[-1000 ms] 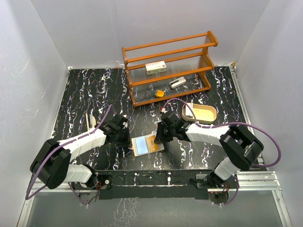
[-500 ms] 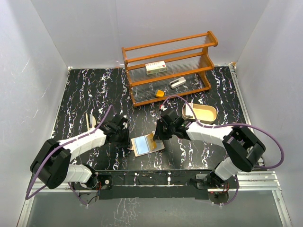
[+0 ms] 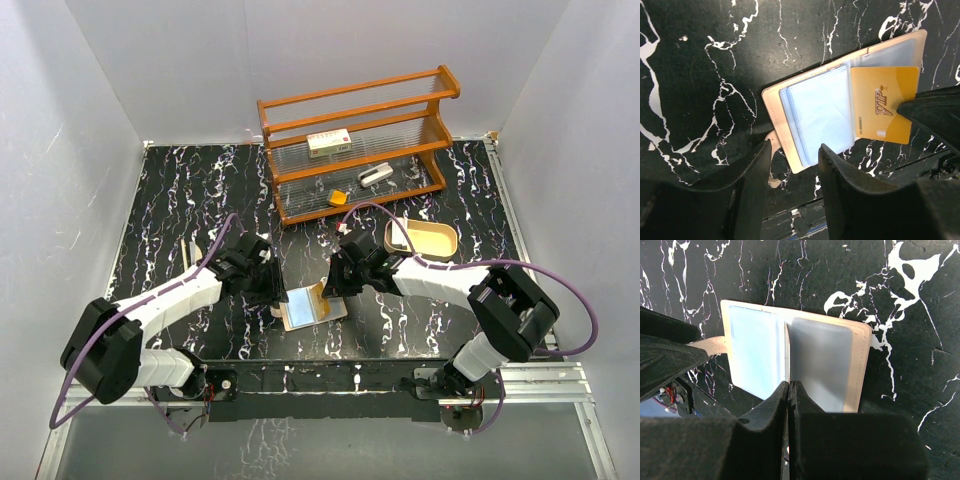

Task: Put the credit cards into the card holder
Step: Insert the credit card into the card holder.

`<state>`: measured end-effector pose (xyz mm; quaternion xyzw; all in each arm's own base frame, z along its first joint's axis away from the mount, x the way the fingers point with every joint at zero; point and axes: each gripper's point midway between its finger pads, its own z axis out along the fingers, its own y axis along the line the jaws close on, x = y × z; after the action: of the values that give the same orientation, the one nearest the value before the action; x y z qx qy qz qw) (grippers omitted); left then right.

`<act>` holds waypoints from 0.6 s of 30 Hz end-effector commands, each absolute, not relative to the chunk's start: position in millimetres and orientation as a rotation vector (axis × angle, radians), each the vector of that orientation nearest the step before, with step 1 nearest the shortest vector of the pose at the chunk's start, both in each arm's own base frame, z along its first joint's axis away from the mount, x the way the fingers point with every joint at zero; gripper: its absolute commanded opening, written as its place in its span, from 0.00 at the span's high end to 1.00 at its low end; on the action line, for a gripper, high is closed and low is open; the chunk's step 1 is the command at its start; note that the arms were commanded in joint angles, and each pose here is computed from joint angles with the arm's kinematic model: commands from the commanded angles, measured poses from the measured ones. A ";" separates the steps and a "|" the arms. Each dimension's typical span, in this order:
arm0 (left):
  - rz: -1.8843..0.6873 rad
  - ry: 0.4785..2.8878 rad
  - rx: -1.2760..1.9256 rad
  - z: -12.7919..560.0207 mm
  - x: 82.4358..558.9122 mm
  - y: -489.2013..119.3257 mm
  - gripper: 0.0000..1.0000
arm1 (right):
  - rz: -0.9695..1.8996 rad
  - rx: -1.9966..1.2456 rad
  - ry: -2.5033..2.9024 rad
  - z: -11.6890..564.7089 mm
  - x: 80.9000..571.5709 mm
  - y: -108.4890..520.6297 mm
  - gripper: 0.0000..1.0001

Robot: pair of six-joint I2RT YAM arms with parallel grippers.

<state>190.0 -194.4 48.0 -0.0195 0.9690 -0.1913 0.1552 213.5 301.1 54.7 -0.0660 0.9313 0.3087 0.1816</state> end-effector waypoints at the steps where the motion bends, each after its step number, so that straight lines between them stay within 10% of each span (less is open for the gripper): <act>1: -0.645 2.754 -0.047 56.4 189.2 -205.7 0.58 | 0.876 -0.182 2.581 64.5 224.1 306.9 1.00; 18: -0.466 2.885 -0.029 1.8 176.1 -185.5 0.79 | 1.045 -0.197 2.494 94.0 223.5 325.0 1.00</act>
<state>183.0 -198.5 16.2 -0.0151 0.9736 -0.1931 0.1210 213.2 306.9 61.2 -0.0627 0.9258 0.3260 0.1806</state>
